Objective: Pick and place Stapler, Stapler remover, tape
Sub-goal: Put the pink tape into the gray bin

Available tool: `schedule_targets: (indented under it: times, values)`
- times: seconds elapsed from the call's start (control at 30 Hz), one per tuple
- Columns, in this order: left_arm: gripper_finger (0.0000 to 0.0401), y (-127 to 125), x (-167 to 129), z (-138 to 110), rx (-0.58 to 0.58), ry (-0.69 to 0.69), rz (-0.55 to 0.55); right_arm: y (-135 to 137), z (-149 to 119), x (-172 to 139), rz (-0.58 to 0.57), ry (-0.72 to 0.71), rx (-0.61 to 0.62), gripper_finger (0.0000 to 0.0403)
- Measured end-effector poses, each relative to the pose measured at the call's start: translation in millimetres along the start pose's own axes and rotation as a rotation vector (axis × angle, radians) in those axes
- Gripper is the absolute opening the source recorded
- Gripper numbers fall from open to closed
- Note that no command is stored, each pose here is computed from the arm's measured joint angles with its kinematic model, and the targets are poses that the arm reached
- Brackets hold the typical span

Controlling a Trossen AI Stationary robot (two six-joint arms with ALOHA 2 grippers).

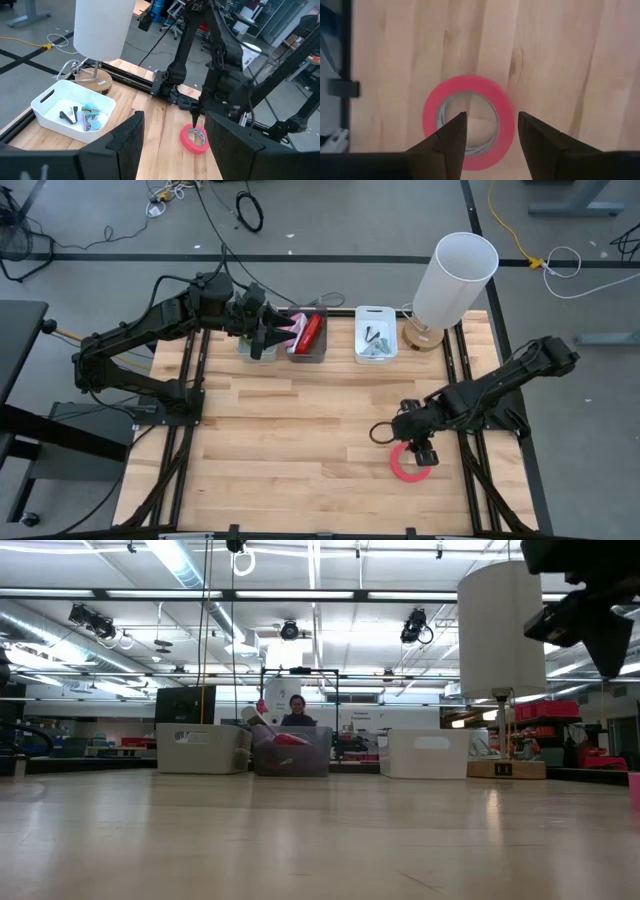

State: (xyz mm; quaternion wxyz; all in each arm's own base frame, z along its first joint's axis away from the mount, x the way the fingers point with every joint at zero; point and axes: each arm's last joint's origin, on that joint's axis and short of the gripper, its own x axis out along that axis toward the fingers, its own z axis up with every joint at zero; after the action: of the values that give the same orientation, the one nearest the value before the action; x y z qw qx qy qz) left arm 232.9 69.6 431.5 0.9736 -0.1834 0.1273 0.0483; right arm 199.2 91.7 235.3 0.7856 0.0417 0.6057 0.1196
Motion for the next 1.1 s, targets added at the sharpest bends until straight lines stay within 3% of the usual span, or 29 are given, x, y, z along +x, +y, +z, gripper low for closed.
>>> schedule_targets:
  times: [0.13,0.3,0.53,0.73,1.1]
  values:
    - [0.0213,0.0,0.0,0.0,0.000,0.001,-0.002,2.6,3.6,18.5,-0.027,0.073,-0.012,0.0183]
    - [0.0213,0.0,0.0,0.0,0.000,0.001,-0.003,3.7,6.4,41.5,-0.166,0.124,0.038,0.0215]
    - [0.0213,-0.1,0.0,0.0,-0.001,0.001,-0.003,15.3,2.6,62.5,-0.156,0.158,-0.027,0.0249]
    - [0.0213,-0.1,0.0,0.0,-0.004,0.001,-0.003,14.3,-26.1,74.4,-0.129,0.242,-0.061,0.0249]
    - [0.0213,-0.1,0.0,0.0,-0.009,0.001,-0.003,6.2,-41.1,75.6,-0.149,0.157,-0.027,0.0227]
